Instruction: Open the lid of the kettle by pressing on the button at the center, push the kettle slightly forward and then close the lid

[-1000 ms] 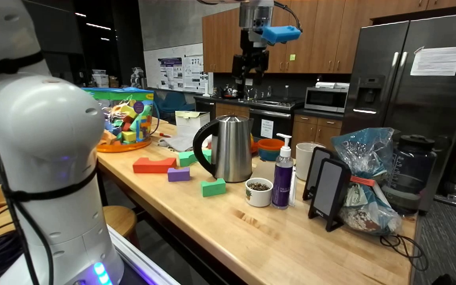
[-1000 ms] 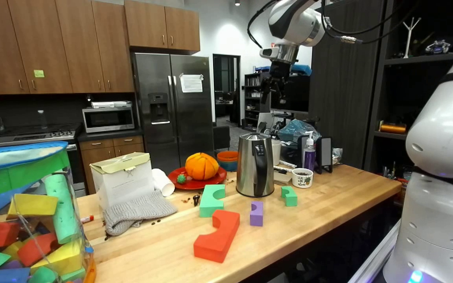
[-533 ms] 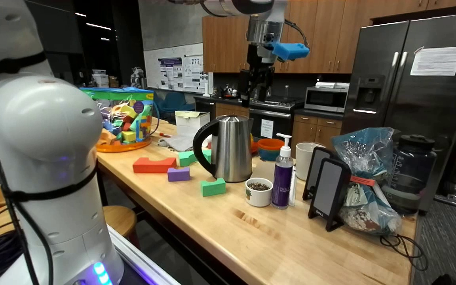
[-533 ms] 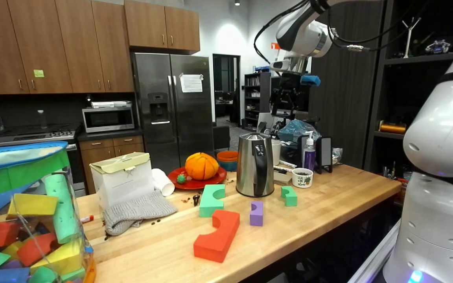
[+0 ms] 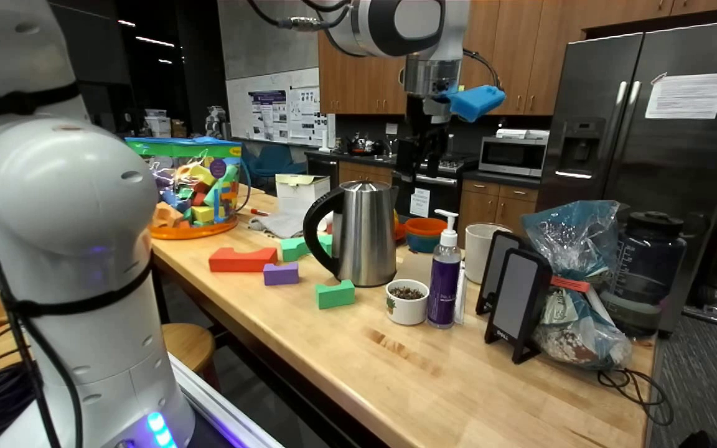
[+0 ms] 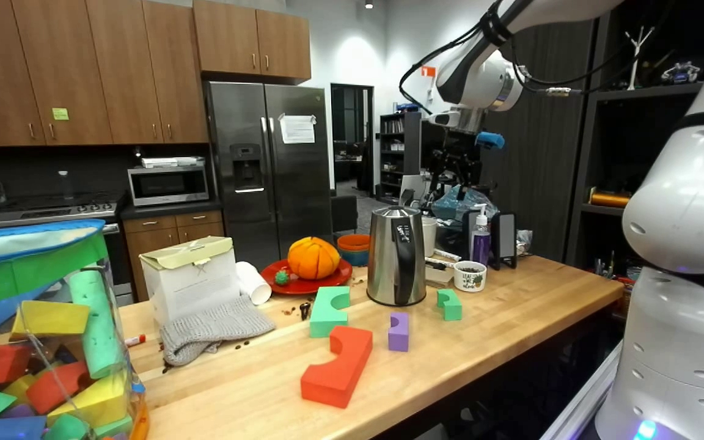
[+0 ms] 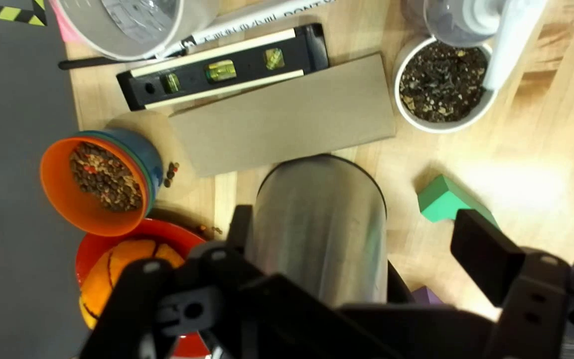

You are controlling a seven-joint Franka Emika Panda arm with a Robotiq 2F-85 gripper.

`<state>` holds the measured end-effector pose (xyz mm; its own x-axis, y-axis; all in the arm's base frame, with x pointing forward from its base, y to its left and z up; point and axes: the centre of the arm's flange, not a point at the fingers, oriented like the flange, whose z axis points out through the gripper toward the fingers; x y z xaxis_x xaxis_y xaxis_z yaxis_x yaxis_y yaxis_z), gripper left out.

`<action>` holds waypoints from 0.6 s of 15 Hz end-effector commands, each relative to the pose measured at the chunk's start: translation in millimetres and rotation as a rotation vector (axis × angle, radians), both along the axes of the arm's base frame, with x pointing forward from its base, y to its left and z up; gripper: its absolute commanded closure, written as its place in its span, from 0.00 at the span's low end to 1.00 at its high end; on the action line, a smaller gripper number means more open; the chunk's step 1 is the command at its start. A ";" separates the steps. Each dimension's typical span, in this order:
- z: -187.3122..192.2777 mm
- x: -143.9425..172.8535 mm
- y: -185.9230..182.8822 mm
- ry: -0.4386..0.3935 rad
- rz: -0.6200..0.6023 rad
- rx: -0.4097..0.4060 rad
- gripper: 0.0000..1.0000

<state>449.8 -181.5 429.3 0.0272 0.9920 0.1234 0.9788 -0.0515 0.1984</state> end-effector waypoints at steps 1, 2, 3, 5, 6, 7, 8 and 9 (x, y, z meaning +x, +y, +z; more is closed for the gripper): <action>-8.5 -4.7 -25.9 -0.067 -0.006 -0.034 0.00; -10.1 -6.0 -30.8 -0.076 -0.006 -0.041 0.00; -11.7 -6.9 -35.1 -0.082 -0.004 -0.046 0.00; -13.4 -8.5 -41.6 -0.054 0.031 -0.048 0.00; -12.1 -9.1 -44.4 -0.004 0.075 -0.032 0.00; -13.8 -9.3 -31.9 -0.038 0.025 -0.039 0.00; -15.5 -9.8 -32.0 -0.029 0.030 -0.036 0.00; -16.2 -9.5 -31.5 -0.028 0.030 -0.036 0.00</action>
